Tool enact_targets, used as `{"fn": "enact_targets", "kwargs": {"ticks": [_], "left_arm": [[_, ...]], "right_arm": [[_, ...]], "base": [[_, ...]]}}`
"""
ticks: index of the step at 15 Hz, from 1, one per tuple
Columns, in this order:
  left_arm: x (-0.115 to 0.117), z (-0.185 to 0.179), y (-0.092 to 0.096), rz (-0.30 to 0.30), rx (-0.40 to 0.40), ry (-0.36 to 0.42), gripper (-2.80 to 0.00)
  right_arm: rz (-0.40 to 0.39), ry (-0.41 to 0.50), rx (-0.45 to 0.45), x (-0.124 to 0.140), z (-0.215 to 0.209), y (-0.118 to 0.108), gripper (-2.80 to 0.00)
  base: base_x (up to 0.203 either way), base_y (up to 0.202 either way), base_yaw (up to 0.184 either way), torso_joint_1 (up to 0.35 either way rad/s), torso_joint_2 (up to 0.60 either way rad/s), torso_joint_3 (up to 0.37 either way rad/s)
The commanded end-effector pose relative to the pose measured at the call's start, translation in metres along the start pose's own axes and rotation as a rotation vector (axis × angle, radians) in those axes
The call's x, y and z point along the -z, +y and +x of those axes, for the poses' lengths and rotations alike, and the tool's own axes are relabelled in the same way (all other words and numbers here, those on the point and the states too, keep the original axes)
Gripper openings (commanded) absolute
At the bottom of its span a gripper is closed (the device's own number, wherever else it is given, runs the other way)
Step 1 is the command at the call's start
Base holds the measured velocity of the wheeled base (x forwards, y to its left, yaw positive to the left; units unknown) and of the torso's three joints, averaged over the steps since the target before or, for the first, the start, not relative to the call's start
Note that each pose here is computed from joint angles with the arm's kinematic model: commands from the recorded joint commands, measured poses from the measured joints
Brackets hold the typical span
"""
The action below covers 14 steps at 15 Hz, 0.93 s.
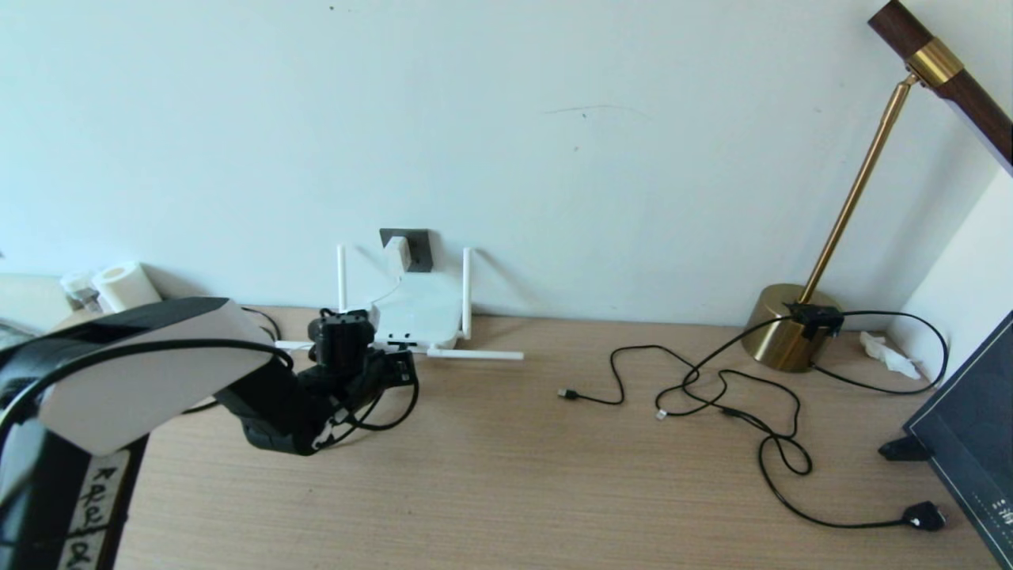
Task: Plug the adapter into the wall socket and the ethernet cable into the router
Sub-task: Plug cable into router interface
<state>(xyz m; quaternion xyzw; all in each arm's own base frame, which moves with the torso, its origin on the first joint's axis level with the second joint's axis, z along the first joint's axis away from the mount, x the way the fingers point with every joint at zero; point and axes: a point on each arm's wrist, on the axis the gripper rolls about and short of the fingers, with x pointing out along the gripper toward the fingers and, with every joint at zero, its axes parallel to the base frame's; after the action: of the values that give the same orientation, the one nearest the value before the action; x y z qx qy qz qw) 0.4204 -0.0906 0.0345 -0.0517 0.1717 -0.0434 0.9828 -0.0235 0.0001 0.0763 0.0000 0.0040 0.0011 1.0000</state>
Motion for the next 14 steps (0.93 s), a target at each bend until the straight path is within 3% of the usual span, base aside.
{"fn": "enact_targets", "kwargs": {"ticks": [1,9,14], "left_arm": [[-0.0007,-0.0003,-0.0001,-0.002,0.0,-0.005,-2.8],[0.001,0.0006,0.0008,-0.002,-0.004,-0.001,-2.8],[0.0011,-0.0004,0.0029,0.036,-0.007,0.002,-2.8]], "right_arm": [[0.0,0.0,-0.001,0.0,0.0,0.0,0.0],[0.0,0.001,-0.001,0.0,0.0001,0.0,0.0],[0.0,0.0,-0.001,0.0,0.0,0.0,0.0]], "base": [[0.0,0.0,0.0,0.0,0.0,0.0],[0.0,0.0,0.0,0.0,0.0,0.0],[0.0,0.0,0.0,0.0,0.0,0.0]]}}
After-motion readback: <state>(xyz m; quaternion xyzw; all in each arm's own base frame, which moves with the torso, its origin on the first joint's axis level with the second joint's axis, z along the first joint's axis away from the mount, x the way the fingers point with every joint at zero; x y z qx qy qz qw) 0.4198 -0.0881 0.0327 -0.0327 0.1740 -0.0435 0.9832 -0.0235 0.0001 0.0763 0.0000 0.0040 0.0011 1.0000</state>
